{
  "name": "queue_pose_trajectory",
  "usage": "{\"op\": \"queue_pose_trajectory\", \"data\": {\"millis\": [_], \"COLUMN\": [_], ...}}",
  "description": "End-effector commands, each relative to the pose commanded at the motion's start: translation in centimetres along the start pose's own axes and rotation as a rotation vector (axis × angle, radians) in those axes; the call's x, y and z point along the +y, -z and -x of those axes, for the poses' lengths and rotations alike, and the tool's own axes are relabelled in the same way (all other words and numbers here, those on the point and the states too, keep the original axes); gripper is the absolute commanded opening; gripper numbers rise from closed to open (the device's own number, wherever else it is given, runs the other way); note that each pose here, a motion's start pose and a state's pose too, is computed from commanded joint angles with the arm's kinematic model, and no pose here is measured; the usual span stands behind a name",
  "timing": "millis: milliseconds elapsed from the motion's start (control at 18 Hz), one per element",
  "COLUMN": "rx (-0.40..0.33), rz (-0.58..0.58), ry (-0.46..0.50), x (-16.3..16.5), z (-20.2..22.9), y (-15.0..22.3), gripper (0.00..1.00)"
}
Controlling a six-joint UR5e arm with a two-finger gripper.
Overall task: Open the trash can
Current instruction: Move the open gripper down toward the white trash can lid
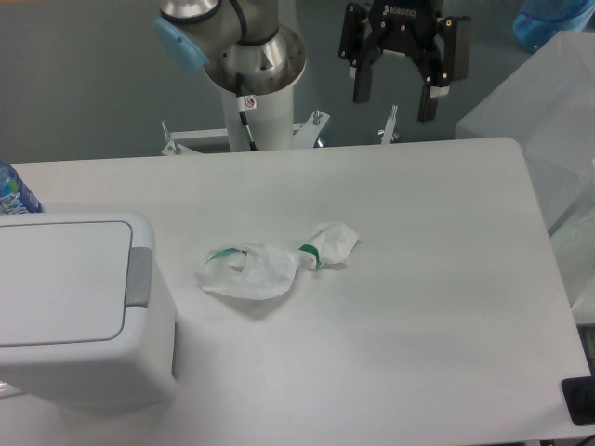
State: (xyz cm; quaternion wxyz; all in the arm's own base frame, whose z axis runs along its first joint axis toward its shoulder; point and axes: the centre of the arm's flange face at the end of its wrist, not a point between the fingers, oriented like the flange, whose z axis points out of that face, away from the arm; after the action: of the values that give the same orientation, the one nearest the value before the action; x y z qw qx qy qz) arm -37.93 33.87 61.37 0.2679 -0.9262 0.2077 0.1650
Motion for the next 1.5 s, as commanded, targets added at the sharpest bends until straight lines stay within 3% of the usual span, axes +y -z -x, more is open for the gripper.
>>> {"op": "queue_pose_trajectory", "data": {"millis": [222, 444, 833, 1167, 1500], "rx": [0.006, 0.02, -0.008, 0.078, 0.185], "rz": [-0.023, -0.038, -0.107, -0.11, -0.061], "ry": [0.005, 0.184, 0.371, 0.627, 0.635], "x": [-0.6, -2.4, -7.4, -11.1, -13.7], "z": [0.5, 1.1, 1.3, -1.7, -4.4], "y": [-0.4, -1.2, -4.9, -7.6, -13.4], "gripper": [1.0, 1.0, 1.0, 1.0, 1.0]}}
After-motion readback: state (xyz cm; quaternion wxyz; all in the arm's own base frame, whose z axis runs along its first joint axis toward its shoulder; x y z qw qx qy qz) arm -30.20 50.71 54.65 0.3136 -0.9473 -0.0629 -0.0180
